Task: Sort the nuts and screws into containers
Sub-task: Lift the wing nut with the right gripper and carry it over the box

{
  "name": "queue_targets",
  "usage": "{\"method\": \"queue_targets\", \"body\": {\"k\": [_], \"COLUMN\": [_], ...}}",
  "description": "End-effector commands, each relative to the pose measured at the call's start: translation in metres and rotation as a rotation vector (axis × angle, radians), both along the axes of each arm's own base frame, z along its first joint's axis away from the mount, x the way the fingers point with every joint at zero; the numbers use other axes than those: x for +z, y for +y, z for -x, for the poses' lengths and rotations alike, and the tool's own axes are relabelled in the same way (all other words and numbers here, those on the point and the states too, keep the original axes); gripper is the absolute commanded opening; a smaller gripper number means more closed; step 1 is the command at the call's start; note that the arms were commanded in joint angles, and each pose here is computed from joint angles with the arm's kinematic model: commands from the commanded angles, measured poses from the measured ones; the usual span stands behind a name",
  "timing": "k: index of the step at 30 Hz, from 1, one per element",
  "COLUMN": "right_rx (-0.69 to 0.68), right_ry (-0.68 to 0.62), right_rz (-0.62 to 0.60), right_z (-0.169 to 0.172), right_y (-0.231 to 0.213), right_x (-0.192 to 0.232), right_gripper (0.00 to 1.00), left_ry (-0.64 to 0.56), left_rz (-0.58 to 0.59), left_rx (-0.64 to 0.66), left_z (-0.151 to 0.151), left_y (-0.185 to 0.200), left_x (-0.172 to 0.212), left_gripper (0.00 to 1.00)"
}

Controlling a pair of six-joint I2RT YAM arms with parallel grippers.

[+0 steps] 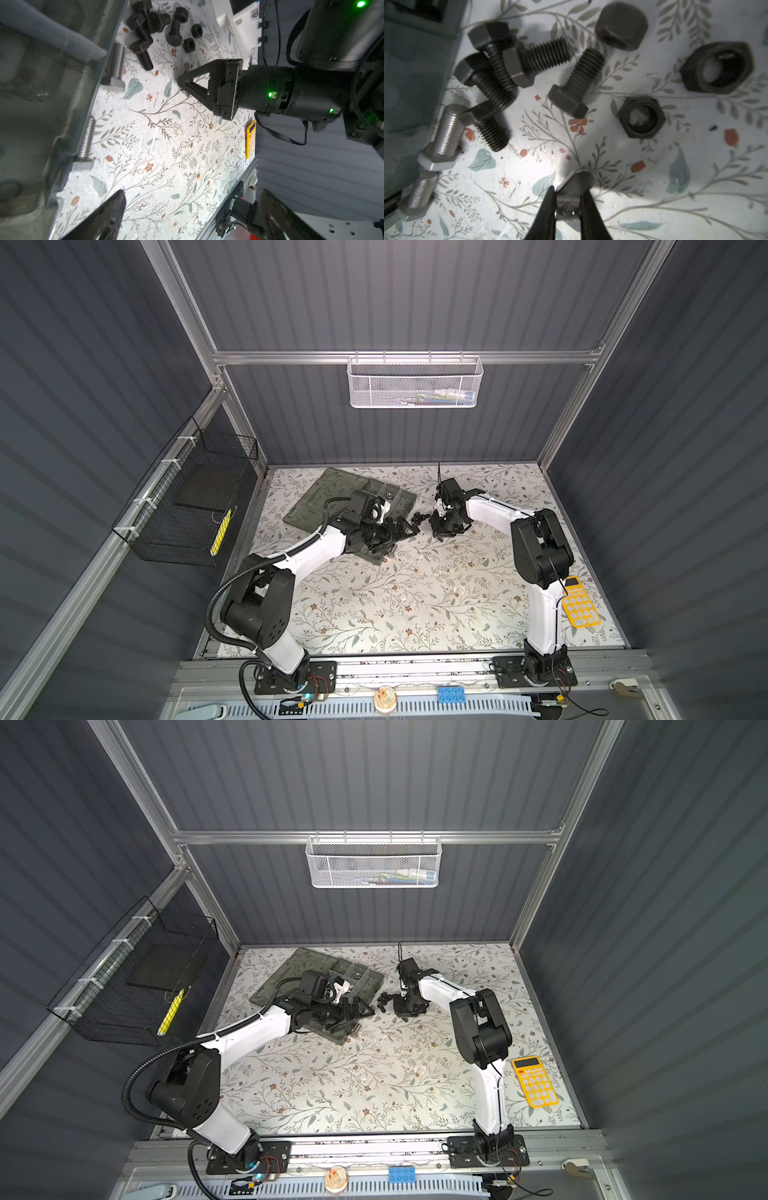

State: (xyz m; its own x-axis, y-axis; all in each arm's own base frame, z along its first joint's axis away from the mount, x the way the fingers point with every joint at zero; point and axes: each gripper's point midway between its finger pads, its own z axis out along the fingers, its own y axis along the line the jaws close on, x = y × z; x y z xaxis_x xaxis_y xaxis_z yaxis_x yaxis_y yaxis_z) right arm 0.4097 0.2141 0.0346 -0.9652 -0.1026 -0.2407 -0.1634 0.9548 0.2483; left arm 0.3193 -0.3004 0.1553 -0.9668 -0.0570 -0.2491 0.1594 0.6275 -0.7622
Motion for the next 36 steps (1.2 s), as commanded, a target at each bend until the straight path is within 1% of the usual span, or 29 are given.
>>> {"method": "queue_targets", "body": {"k": [1,5,7,11,14,19,22,27,36], "right_rx": [-0.023,-0.049,-0.058,-0.067,-0.063,-0.075,-0.086,-0.068,-0.047], "right_ry": [-0.034,-0.057,-0.052,-0.065,-0.058,-0.037,-0.024,-0.029,0.002], "right_rz": [-0.084,-0.199,-0.290,-0.386,-0.492,-0.724,-0.829,-0.864,-0.913], "right_z": [-0.004,-0.010,-0.012,-0.018,-0.023,-0.038,-0.050,-0.063,-0.078], "right_y": [0.006,0.013,0.021,0.032,0.048,0.079,0.096,0.125,0.167], "right_x": [0.033,0.059,0.073,0.094,0.109,0.136,0.147,0.156,0.144], "right_gripper": [0.12,0.11,0.11,0.11,0.12,0.12,0.12,0.12,0.12], "left_ry": [-0.054,-0.081,-0.090,-0.088,-0.084,-0.079,-0.071,-0.047,-0.014], "left_rz": [-0.018,-0.032,-0.033,-0.027,-0.008,0.022,0.033,0.070,0.117], "left_rx": [-0.038,-0.035,-0.031,-0.016,0.000,0.036,0.056,0.084,0.126], "left_z": [-0.004,-0.009,-0.012,-0.019,-0.024,-0.034,-0.038,-0.042,-0.046], "left_y": [-0.003,-0.001,0.001,0.008,0.016,0.034,0.046,0.057,0.077], "left_x": [0.018,0.028,0.033,0.039,0.044,0.051,0.051,0.048,0.038], "left_gripper": [1.00,1.00,1.00,1.00,1.00,1.00,1.00,1.00,1.00]}}
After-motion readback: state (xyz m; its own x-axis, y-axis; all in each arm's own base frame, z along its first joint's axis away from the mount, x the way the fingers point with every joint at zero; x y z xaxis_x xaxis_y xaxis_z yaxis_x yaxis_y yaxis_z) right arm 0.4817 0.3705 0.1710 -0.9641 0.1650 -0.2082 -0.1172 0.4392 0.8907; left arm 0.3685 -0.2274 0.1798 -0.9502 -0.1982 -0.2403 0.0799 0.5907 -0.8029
